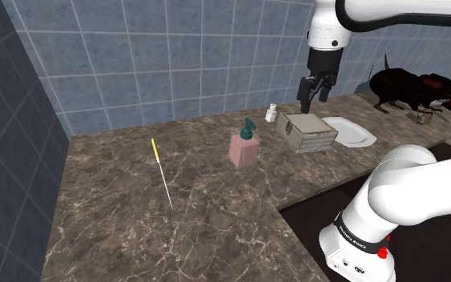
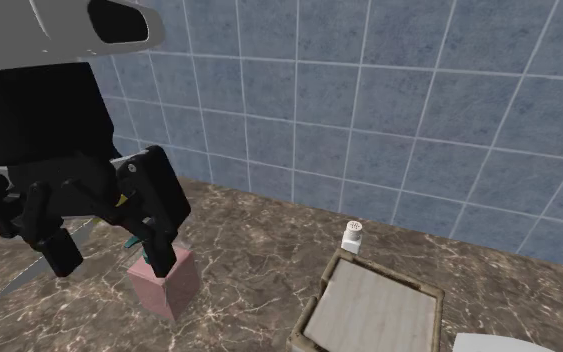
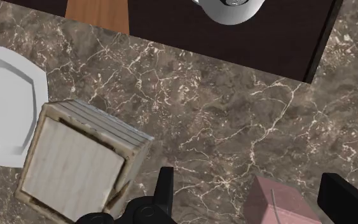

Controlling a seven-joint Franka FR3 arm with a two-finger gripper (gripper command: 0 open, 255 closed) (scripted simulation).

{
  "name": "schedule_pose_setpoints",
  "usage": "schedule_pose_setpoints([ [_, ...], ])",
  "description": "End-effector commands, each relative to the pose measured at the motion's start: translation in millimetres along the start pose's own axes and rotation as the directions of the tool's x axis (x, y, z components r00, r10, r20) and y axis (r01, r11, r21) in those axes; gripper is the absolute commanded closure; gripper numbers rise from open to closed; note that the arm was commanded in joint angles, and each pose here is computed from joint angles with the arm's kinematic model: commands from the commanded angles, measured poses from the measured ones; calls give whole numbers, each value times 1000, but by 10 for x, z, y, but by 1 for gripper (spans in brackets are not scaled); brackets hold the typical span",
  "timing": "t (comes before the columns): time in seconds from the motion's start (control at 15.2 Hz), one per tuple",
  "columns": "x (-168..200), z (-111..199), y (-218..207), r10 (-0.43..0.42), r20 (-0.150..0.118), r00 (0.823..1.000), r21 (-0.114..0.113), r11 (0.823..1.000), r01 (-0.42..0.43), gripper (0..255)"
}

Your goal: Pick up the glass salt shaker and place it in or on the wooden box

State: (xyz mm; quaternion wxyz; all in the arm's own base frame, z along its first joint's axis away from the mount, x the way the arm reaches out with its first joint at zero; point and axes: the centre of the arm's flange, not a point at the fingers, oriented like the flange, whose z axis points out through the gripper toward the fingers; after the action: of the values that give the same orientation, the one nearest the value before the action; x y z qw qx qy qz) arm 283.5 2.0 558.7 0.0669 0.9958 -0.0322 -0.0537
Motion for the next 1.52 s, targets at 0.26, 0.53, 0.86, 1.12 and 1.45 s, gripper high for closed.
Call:
schedule_pose_setpoints([
  [0.26, 353, 209, 337, -2, -13, 1000, 17, 1000, 2, 0],
  [0.53, 709, 419, 669, -3, -26, 1000, 34, 999, 4, 0],
  [0.86, 1159, 682, 1079, -5, -42, 999, 55, 998, 7, 0],
  [1.12, 1523, 894, 1402, -5, -55, 998, 72, 997, 9, 0],
  [1.45, 1982, 1160, 1800, -6, -71, 997, 93, 996, 13, 0],
])
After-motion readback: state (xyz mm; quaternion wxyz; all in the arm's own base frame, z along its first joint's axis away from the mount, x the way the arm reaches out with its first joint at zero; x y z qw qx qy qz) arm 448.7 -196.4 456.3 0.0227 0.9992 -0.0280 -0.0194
